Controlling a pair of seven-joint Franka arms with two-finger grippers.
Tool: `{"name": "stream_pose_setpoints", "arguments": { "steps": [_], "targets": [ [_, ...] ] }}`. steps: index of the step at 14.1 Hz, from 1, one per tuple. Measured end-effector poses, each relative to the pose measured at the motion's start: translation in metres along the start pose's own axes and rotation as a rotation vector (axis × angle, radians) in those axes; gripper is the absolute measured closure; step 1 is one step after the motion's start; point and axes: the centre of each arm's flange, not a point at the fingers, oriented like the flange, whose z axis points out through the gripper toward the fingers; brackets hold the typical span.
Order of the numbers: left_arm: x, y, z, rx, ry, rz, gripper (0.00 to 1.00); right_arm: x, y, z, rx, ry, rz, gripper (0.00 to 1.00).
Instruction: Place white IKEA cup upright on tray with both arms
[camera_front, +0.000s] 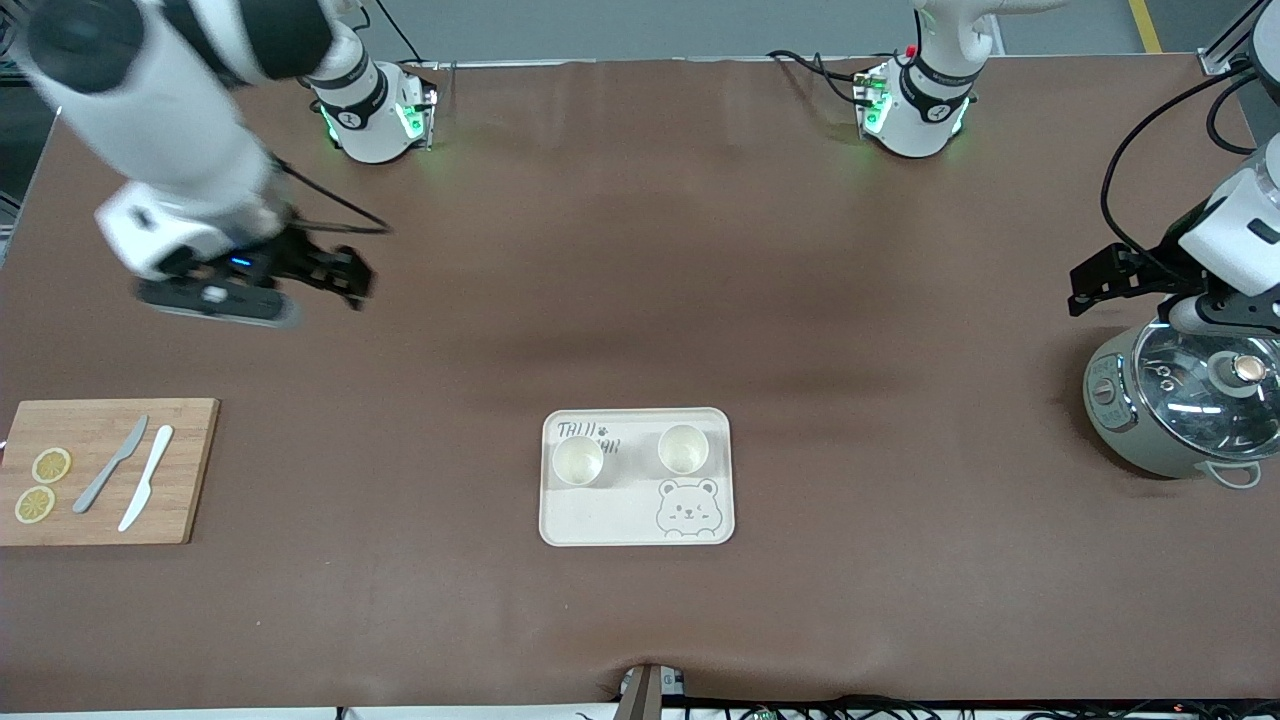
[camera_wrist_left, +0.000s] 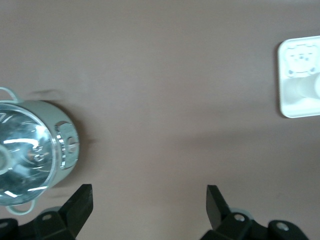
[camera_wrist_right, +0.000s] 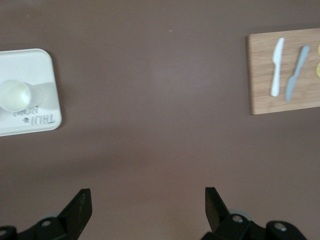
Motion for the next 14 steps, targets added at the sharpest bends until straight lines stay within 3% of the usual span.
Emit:
{"name": "stream_pose_setpoints", "arguments": {
  "steps": [3, 5, 14],
  "targets": [
    [0.005, 0.020, 0.012, -0.008, -0.019, 0.028, 0.00, 0.007, 0.098, -0.008, 0.068, -0.009, -0.017, 0.00],
    [0.008, 0.019, 0.018, -0.009, -0.024, 0.028, 0.00, 0.012, 0.132, 0.002, 0.083, -0.021, -0.010, 0.00],
    [0.007, 0.012, 0.021, 0.037, -0.041, 0.044, 0.00, 0.016, 0.141, 0.005, 0.084, -0.011, -0.014, 0.00]
  ]
}}
